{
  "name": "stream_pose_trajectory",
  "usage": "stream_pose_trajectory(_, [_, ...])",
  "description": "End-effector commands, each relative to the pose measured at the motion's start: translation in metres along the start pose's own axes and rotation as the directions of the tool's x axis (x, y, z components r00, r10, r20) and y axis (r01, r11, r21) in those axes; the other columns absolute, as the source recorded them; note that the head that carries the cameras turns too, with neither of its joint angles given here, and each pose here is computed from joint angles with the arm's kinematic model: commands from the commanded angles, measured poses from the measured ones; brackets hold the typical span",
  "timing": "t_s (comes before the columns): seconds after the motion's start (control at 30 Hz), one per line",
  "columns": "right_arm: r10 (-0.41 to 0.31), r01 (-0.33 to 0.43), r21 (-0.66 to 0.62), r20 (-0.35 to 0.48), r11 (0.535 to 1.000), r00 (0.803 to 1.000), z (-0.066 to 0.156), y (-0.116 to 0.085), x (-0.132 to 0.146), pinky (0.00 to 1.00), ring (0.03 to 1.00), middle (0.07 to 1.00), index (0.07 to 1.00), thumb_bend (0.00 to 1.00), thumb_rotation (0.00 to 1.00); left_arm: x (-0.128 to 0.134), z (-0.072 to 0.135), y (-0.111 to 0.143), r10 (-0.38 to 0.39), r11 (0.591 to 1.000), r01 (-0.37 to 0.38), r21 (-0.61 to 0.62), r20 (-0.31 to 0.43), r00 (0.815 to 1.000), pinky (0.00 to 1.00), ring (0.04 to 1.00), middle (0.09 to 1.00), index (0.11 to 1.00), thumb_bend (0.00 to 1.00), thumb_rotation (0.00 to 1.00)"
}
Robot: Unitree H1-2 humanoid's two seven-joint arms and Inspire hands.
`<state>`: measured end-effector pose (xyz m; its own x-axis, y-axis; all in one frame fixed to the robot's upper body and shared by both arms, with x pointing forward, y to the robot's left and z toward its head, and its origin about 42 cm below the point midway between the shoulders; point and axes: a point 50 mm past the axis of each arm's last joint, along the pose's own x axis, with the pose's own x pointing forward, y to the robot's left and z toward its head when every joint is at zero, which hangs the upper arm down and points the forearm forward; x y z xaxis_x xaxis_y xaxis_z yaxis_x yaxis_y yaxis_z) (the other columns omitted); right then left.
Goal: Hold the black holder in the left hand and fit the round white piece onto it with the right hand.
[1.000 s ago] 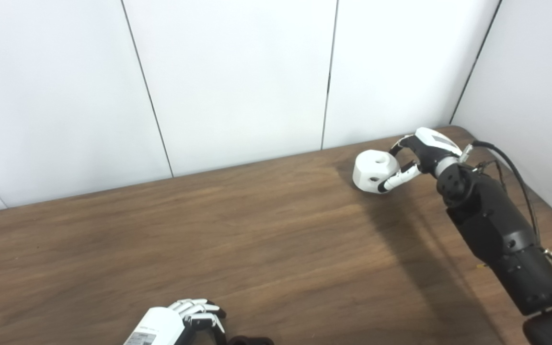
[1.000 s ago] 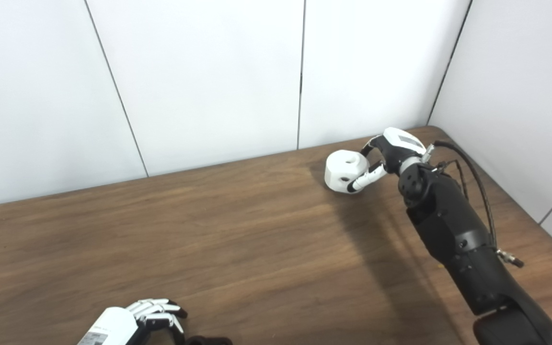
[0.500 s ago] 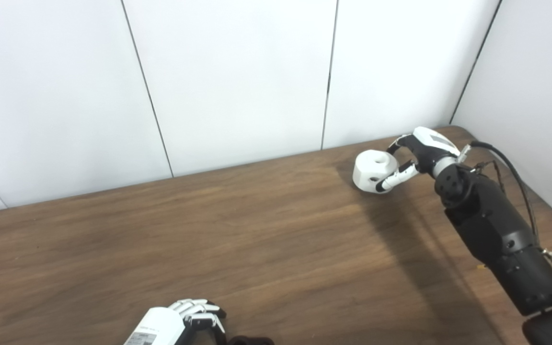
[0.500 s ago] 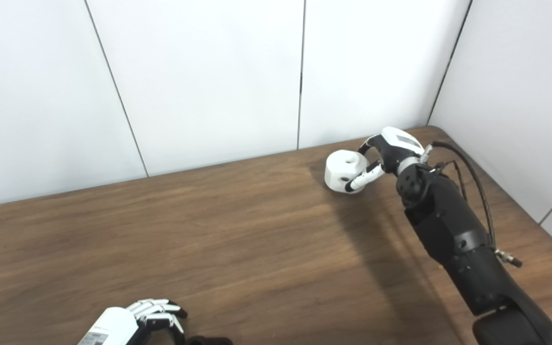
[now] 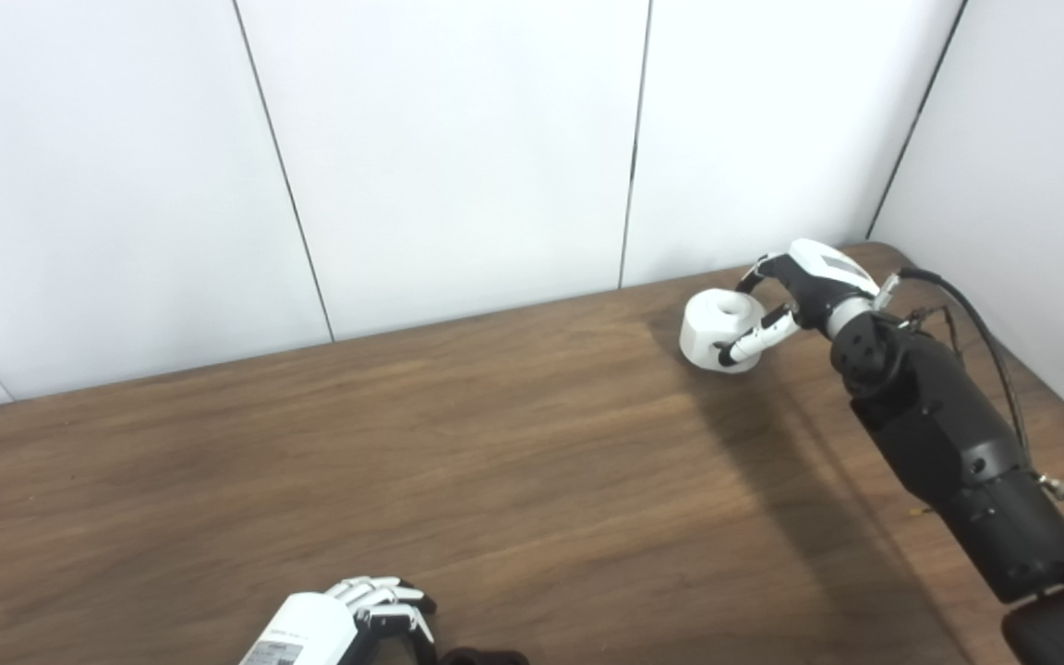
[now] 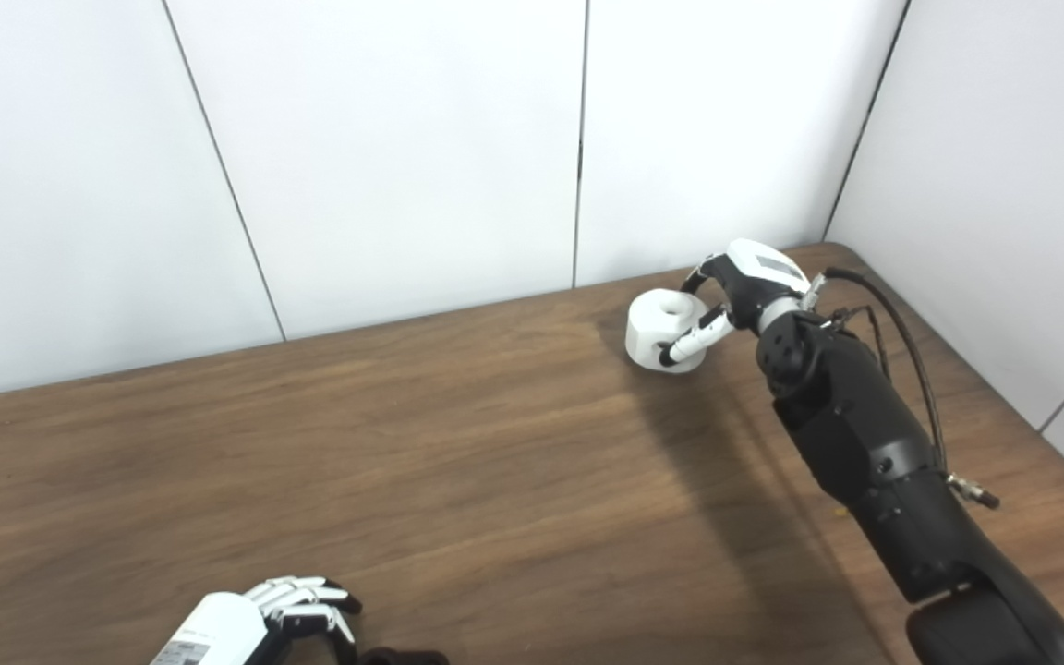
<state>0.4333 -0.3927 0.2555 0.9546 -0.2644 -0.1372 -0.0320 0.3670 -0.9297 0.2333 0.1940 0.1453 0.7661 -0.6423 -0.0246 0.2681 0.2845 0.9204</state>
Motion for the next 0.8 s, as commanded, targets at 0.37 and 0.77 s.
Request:
stream_pose_trajectory(0.37, [-0.156,0.155,0.015,0.092,0.988,0.984,0.0076,-0.0347,-0.0004,0.92,0.954,0.864,0.487,0.53,0.15,-0.0094,-0.0040,-0.0127,-0.102,0.995,0.103,0.014,-0.028,0.994,0.80,0.808,0.750,0.484,0.52,0.05])
stream_pose_trajectory(0.77, [-0.149,0.153,-0.024,0.108,0.988,0.983,0.0039,-0.0318,0.0001,0.88,0.937,0.814,0.485,0.53,0.14,-0.0091,-0.0043,-0.0113,-0.100,0.995,0.100,0.015,-0.029,0.995,0.80,0.813,0.750,0.484,0.52,0.05])
